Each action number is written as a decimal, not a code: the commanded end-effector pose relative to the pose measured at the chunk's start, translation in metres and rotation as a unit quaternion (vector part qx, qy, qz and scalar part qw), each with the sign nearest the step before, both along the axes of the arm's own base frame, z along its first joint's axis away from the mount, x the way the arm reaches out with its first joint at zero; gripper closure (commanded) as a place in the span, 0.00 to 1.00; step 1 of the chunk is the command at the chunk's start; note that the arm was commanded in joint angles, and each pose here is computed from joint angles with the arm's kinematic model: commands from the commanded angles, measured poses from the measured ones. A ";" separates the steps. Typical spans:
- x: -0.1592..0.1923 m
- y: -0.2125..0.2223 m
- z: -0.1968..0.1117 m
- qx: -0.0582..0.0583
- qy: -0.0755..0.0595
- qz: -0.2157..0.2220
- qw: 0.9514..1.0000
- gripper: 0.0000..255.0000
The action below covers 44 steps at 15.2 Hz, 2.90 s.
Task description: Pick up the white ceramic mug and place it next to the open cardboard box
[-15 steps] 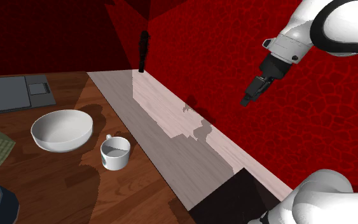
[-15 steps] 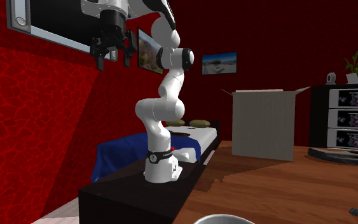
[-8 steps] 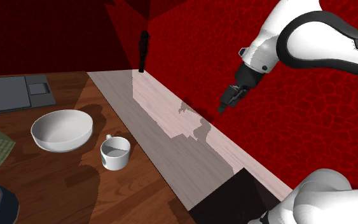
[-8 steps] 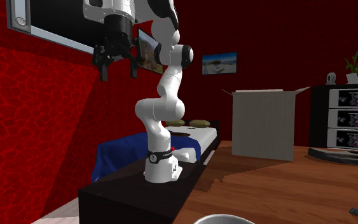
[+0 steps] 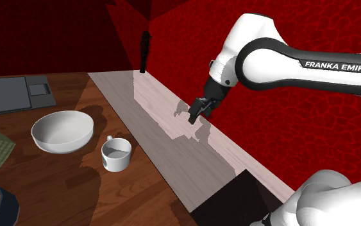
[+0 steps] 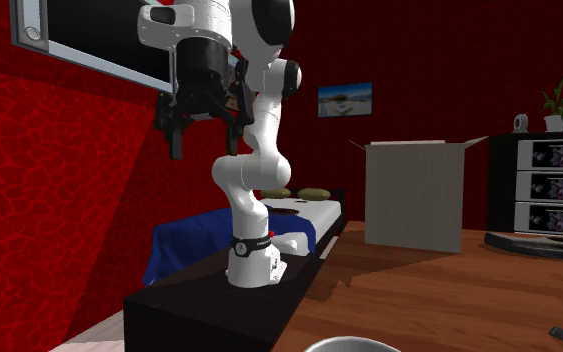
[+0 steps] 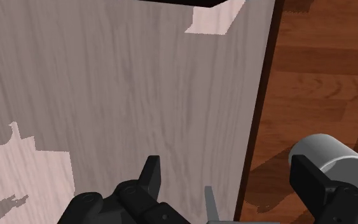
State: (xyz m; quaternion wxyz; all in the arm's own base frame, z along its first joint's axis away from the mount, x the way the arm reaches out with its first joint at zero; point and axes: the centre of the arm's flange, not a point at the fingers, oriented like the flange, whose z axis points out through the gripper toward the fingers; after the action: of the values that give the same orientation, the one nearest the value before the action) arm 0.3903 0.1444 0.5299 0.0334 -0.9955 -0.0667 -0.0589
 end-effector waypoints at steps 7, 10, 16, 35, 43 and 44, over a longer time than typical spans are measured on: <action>0.048 0.075 -0.056 0.001 -0.004 0.001 1.000 0.00; 0.066 0.103 -0.077 0.002 -0.005 0.002 1.000 0.00; 0.103 0.160 -0.118 0.002 -0.007 0.002 1.000 0.00; 0.129 0.196 -0.182 0.003 -0.008 0.003 1.000 0.00; 0.129 0.196 -0.182 0.003 -0.008 0.003 1.000 1.00; 0.129 0.196 -0.182 0.003 -0.008 0.003 1.000 1.00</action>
State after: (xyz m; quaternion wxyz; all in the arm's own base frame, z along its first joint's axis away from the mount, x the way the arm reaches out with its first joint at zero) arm 0.5197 0.3404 0.3482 0.0357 -0.9947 -0.0699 -0.0670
